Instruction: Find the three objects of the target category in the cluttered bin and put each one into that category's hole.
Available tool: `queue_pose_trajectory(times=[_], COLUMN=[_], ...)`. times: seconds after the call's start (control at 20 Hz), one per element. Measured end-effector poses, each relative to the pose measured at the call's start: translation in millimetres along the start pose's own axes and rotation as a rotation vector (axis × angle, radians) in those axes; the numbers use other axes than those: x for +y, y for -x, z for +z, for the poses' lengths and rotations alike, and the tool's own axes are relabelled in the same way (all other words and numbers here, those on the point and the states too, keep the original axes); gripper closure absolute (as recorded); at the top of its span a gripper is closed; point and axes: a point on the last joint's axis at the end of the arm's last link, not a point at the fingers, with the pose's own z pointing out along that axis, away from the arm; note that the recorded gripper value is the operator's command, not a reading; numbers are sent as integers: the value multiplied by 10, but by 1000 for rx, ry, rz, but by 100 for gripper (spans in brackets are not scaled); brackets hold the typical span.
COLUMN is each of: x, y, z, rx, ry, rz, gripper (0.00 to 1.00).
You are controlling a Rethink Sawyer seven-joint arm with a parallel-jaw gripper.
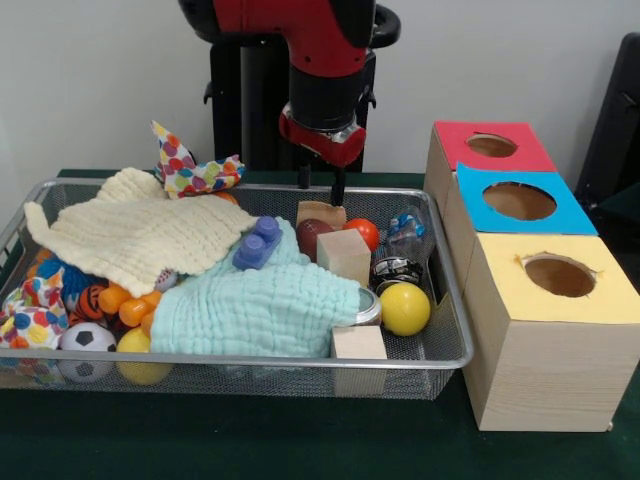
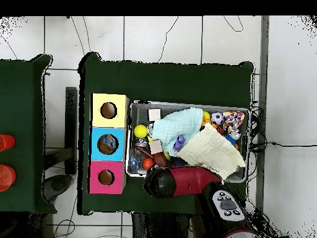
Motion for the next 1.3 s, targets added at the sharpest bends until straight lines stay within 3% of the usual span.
queue_pose_trajectory(times=[0.5, 1.3], x=[93, 206], y=[-76, -139], z=[-2, -1], rx=[-25, -39], ry=[-20, -33], rz=[-47, -70], gripper=[0, 0])
